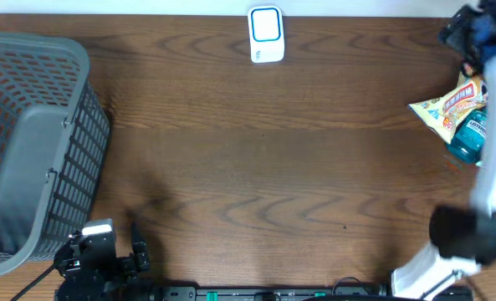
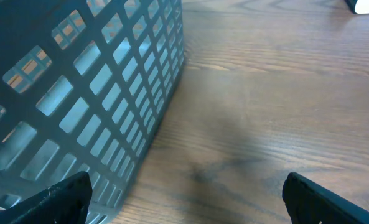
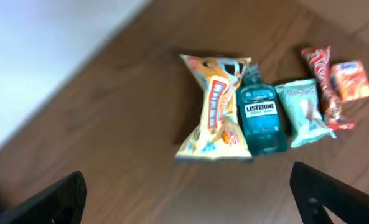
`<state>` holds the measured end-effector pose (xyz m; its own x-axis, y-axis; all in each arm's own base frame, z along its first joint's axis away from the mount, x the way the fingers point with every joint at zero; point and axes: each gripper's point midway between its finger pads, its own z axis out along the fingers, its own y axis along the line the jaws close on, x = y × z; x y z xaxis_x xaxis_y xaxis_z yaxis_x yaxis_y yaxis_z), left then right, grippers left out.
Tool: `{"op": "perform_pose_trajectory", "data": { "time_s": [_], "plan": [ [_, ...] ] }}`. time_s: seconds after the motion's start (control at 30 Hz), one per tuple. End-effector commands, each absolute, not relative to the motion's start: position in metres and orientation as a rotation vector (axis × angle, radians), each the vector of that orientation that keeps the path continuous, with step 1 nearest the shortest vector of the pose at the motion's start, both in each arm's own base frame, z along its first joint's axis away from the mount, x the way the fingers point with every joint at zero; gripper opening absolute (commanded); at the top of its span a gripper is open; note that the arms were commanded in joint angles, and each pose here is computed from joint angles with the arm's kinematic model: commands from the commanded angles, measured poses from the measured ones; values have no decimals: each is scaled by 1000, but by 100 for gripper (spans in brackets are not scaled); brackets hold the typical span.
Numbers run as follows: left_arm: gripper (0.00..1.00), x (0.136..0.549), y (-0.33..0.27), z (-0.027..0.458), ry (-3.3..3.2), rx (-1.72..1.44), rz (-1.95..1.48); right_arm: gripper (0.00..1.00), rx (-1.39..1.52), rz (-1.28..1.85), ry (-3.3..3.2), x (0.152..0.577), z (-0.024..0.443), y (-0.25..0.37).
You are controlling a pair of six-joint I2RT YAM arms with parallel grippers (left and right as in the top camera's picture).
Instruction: Scan the item barcode
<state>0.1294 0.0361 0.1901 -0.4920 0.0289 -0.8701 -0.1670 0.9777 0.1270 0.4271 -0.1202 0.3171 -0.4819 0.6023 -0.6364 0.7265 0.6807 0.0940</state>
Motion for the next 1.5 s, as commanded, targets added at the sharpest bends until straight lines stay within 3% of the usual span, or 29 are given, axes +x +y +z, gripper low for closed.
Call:
{"op": "perform_pose_trajectory", "data": {
  "time_s": [0.0,0.2,0.47,0.87,1.23,1.47],
  "plan": [
    [98,129,39,192,2068,-95,259,99,915,-173,2253,391,354,-94],
    [98,129,39,192,2068,-95,259,99,866,-116,2185,340,398,-77],
    [98,129,39,192,2068,-95,259,99,848,-77,2082,307,432,-74],
    [98,129,39,192,2068,-94,259,99,846,-59,2125,289,428,-69],
    [98,129,39,192,2068,-95,259,99,886,102,1872,265,471,-63],
    [98,129,39,192,2068,-95,259,99,848,160,1800,241,454,-56]
  ]
}}
